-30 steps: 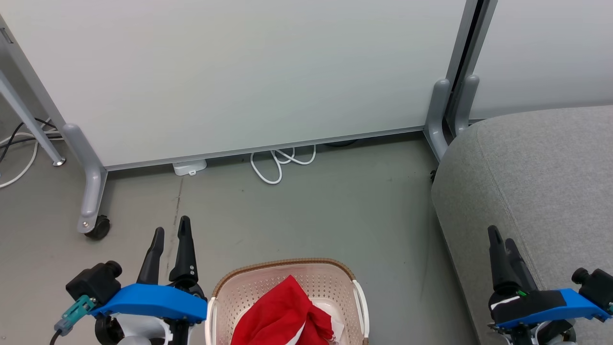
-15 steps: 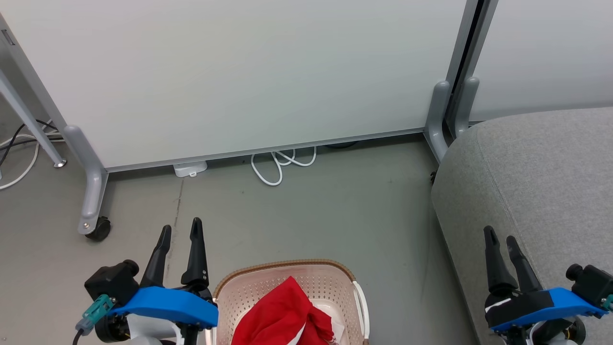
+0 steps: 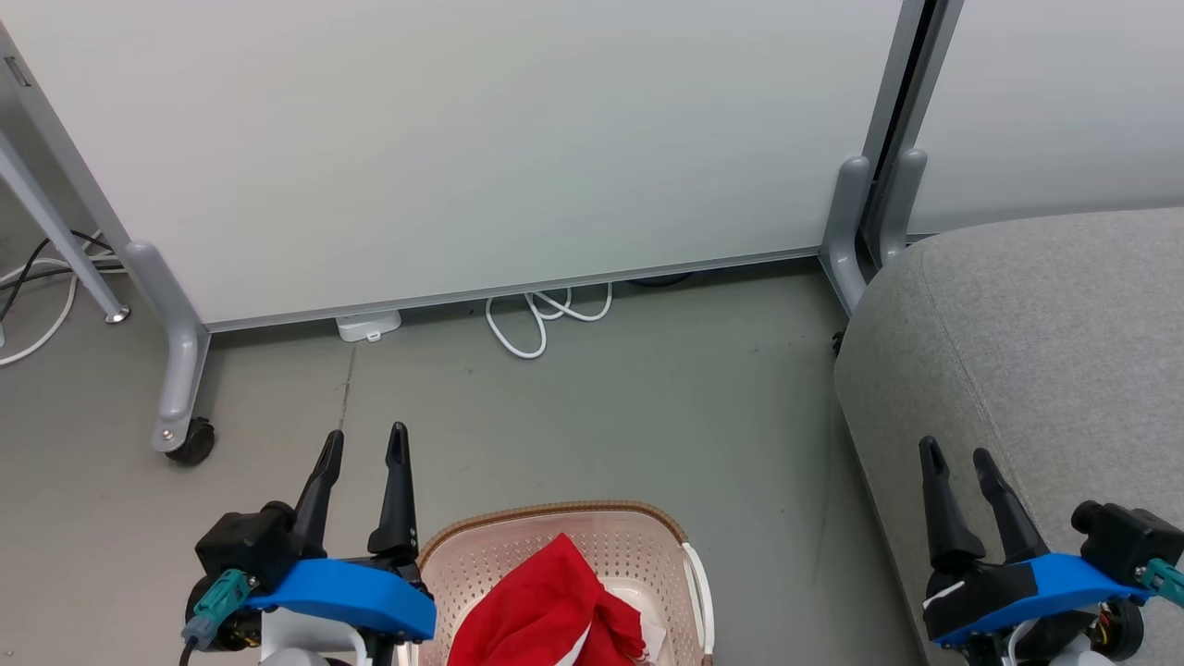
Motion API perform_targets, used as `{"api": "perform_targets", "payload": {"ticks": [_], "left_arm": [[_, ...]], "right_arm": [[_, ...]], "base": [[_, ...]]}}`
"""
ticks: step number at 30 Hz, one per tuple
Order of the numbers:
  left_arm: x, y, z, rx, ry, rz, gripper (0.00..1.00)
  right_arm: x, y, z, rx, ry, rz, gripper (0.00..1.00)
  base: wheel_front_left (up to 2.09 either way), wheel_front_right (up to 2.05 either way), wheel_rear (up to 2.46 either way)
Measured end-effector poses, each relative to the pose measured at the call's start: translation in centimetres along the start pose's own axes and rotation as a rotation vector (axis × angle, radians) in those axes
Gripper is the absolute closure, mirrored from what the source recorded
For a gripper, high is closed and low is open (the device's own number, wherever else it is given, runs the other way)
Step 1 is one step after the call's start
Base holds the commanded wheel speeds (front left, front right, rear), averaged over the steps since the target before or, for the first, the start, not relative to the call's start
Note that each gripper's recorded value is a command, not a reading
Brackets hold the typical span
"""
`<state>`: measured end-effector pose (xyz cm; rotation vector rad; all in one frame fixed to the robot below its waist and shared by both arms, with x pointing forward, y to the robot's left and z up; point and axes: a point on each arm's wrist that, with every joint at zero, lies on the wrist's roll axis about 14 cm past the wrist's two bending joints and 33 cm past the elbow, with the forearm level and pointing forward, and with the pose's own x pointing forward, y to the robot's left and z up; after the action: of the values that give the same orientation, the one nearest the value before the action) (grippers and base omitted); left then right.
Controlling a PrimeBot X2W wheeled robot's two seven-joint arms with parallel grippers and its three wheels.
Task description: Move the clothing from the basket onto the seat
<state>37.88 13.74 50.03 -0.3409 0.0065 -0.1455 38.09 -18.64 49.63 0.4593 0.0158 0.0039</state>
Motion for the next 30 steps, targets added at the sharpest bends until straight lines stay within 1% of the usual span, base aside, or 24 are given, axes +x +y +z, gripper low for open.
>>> {"api": "perform_targets", "payload": {"ticks": [11,30], "left_arm": [[-0.1,-0.1,0.0,0.079,-0.012,-0.012,0.0],[-0.3,0.0,-0.4,0.141,-0.013,-0.015,0.0]], "right_arm": [[0.1,0.8,0.3,-0.101,-0.005,0.033,0.0],[0.0,1.4,0.1,-0.271,0.01,0.063,0.0]], "base": [[0.0,0.0,0.0],[0.0,0.0,0.0]]}}
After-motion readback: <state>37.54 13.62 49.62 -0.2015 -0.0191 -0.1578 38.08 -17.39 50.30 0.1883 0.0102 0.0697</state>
